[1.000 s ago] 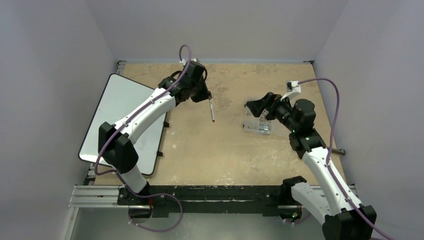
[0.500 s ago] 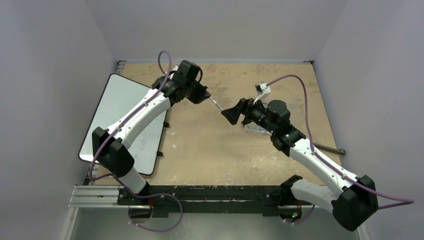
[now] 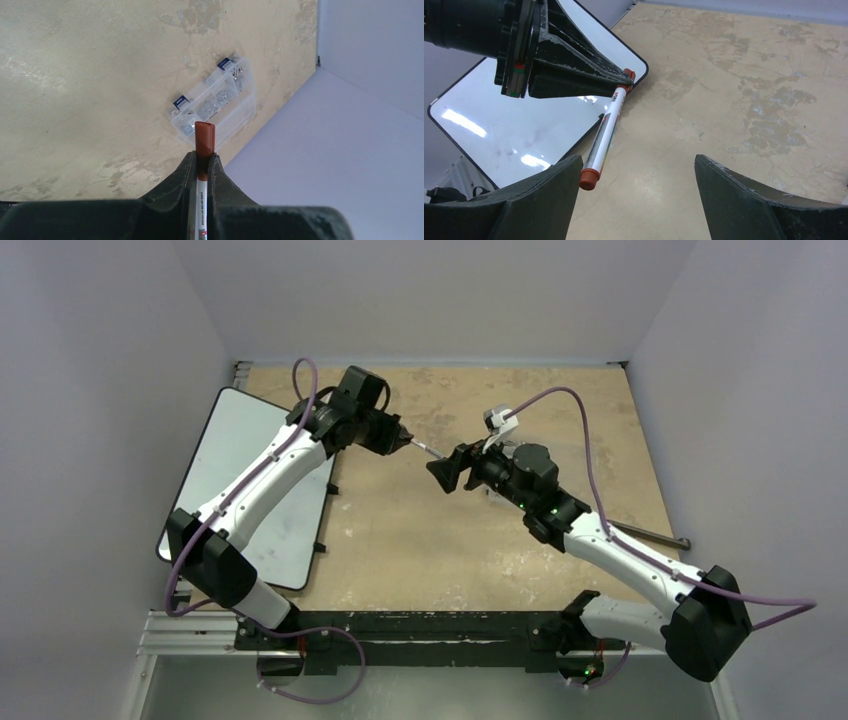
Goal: Write a sentence on the whiteboard
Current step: Pass from the left arm to the right
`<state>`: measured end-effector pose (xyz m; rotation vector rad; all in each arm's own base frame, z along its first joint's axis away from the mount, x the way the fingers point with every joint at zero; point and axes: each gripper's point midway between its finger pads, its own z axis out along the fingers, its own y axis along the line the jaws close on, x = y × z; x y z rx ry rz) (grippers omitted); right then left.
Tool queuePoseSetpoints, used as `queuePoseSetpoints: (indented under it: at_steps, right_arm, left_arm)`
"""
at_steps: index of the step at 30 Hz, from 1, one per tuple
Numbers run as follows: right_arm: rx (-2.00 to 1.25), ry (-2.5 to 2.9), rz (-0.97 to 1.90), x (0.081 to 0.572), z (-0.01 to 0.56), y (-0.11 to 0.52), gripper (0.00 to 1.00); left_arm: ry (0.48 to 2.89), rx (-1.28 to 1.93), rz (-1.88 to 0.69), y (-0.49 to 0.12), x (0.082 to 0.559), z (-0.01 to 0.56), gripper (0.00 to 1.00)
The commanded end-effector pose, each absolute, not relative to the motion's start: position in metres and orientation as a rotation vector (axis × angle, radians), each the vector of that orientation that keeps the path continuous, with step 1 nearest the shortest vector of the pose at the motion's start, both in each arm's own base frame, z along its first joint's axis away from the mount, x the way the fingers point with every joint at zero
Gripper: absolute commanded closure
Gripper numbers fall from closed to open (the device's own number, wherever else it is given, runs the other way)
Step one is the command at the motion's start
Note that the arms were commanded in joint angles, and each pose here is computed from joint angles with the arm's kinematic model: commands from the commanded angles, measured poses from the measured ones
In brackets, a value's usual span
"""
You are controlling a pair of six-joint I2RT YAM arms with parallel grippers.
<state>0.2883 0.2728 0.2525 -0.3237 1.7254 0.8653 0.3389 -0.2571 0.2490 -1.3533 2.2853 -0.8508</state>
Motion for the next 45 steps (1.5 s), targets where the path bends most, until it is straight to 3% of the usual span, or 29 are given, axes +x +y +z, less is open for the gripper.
queuePoseSetpoints:
  at_steps: [1,13,32,45]
  right_arm:
    - [-0.413,1.549,0.805,0.298,0.296,0.282,0.18]
    - [-0.504,1.528,0.806,0.304,0.297,0.303,0.43]
    - [-0.542,1.523,0.796,0.312,0.296,0.316,0.56]
    - [-0.543,1.542,0.8,0.314,0.289,0.326,0.58]
  left_arm:
    - [2.287,-1.438,-0.924,-0.253,0.328,0.267,1.0]
    - [2.301,-1.527,-0.973,-0.254,0.314,0.273,1.0]
    - [2.31,-1.576,-0.97,-0.25,0.301,0.282,1.0]
    - [2.335,-1.547,-0.994,-0.25,0.294,0.283,1.0]
